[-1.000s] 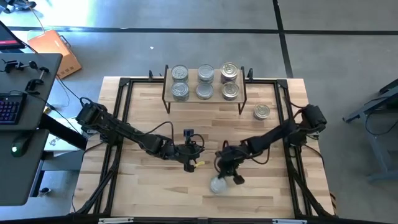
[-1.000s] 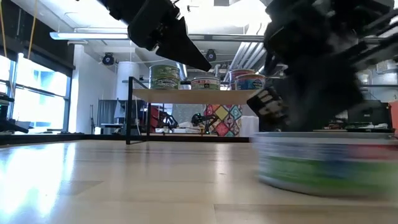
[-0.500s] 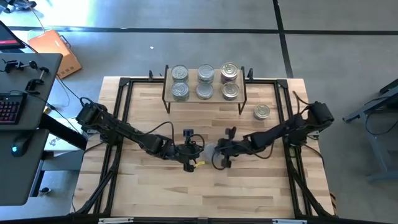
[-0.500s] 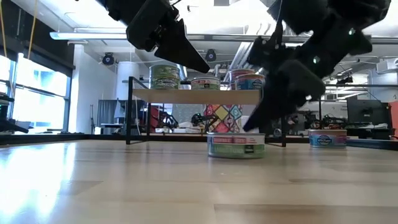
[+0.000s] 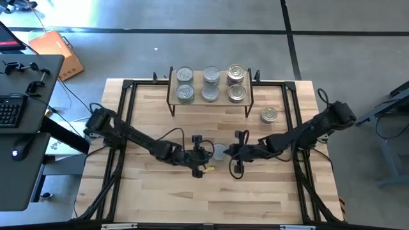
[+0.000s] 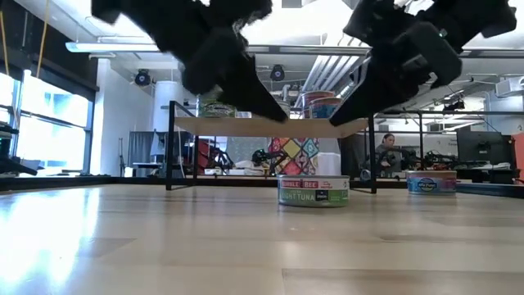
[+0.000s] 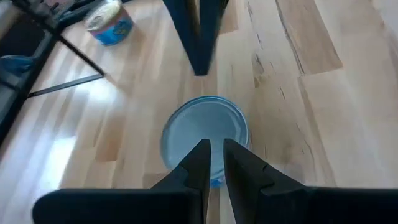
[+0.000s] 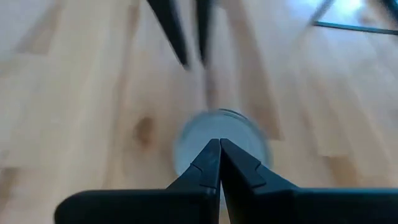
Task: Stack canned seafood by type on shelf
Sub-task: Stack the light green tuna can on top of the bottom light green tuna can on the shelf
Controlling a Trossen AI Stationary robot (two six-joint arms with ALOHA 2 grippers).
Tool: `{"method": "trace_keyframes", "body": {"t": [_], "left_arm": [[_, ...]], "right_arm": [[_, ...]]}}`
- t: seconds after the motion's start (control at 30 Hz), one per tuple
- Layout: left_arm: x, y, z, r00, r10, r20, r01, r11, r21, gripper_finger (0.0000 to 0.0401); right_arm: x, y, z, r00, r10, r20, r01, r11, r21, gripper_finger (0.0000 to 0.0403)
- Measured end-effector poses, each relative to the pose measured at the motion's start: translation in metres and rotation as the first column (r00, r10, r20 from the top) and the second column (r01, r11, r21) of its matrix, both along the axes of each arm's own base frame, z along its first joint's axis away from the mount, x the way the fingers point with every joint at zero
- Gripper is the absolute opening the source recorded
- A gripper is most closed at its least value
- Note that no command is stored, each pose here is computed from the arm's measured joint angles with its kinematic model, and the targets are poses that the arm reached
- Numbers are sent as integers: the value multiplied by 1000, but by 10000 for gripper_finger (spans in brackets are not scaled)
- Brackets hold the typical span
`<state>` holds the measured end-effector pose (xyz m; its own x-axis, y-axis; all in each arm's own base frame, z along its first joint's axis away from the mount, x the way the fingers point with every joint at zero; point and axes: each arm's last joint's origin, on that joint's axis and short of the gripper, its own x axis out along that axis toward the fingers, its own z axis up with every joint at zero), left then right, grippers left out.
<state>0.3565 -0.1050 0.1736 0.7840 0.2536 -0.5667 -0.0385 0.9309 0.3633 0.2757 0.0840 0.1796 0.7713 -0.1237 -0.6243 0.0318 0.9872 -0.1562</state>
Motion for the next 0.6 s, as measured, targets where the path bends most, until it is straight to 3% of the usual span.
{"method": "trace_keyframes", "body": {"t": [0.13, 0.3, 0.43, 0.6], "left_arm": [[16, 0, -27, 995, -97, 8, 97, 995, 12, 35], [29, -1, -48, 975, -215, 49, 214, 976, 25, 49], [31, -1, -54, 959, -280, 27, 279, 959, 57, 90], [30, 3, -55, 969, -246, 3, 244, 963, 114, 157]], "right_arm": [[6, 3, -11, 996, 88, -27, -86, 994, 61, 9], [2, -2, -14, 992, 87, -96, -81, 995, 60, 71], [-4, 0, -15, 984, 91, -152, -84, 995, 55, 124], [-10, 8, -17, 979, 86, -185, -71, 993, 91, 145]]}}
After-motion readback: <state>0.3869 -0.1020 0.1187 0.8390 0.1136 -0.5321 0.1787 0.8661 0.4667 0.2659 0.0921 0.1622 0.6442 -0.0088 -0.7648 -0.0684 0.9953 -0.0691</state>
